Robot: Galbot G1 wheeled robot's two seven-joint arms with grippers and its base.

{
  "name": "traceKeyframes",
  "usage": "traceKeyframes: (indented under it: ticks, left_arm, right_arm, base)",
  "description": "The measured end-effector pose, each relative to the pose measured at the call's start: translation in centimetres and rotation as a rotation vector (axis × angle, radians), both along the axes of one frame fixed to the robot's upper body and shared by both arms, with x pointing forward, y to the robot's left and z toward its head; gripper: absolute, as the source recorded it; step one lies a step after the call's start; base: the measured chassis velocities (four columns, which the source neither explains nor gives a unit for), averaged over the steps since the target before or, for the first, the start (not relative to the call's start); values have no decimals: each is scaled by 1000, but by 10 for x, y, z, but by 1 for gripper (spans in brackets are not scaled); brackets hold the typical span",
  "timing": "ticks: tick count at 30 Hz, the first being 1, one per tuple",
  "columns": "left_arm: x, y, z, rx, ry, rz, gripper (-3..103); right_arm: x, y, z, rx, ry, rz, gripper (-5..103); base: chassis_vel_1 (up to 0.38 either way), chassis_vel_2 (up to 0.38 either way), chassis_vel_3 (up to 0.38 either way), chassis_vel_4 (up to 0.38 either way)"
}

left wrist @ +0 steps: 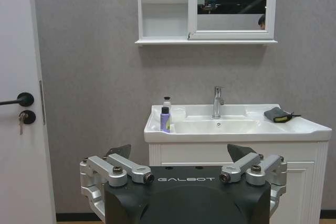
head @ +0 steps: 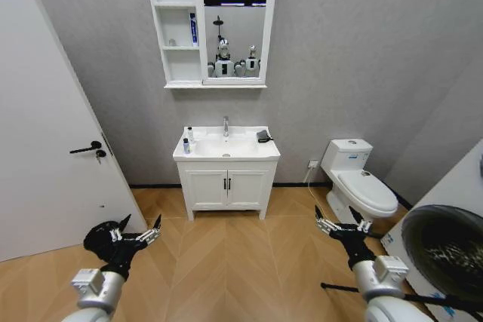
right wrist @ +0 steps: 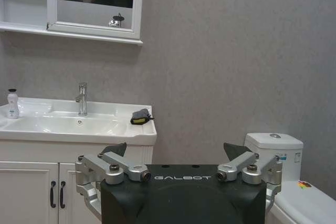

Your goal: Move facial cleanser and shampoo from washbasin to cabinet, then wipe washbasin with towel.

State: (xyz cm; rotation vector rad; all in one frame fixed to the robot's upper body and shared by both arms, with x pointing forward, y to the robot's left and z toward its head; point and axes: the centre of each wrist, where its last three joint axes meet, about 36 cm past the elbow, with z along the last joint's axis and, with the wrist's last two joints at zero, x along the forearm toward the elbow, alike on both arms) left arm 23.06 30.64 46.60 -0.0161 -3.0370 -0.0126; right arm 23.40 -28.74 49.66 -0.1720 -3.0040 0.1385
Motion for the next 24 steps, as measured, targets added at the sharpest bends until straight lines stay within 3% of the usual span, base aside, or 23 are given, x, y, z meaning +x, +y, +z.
traceKeyframes:
  ticks: [12, 24]
  left_arm:
    - [-4, -2, -1, -3, 8, 10, 100]
    - [-5, -5, 1, 2, 1, 9, 100]
  right_arm:
    - [0, -3, -3, 2, 9, 16, 100]
    - [-1, -3, -4, 1, 0, 15, 100]
  base:
    - [-25, 22, 28, -32]
    - [-189, 186, 221, -215]
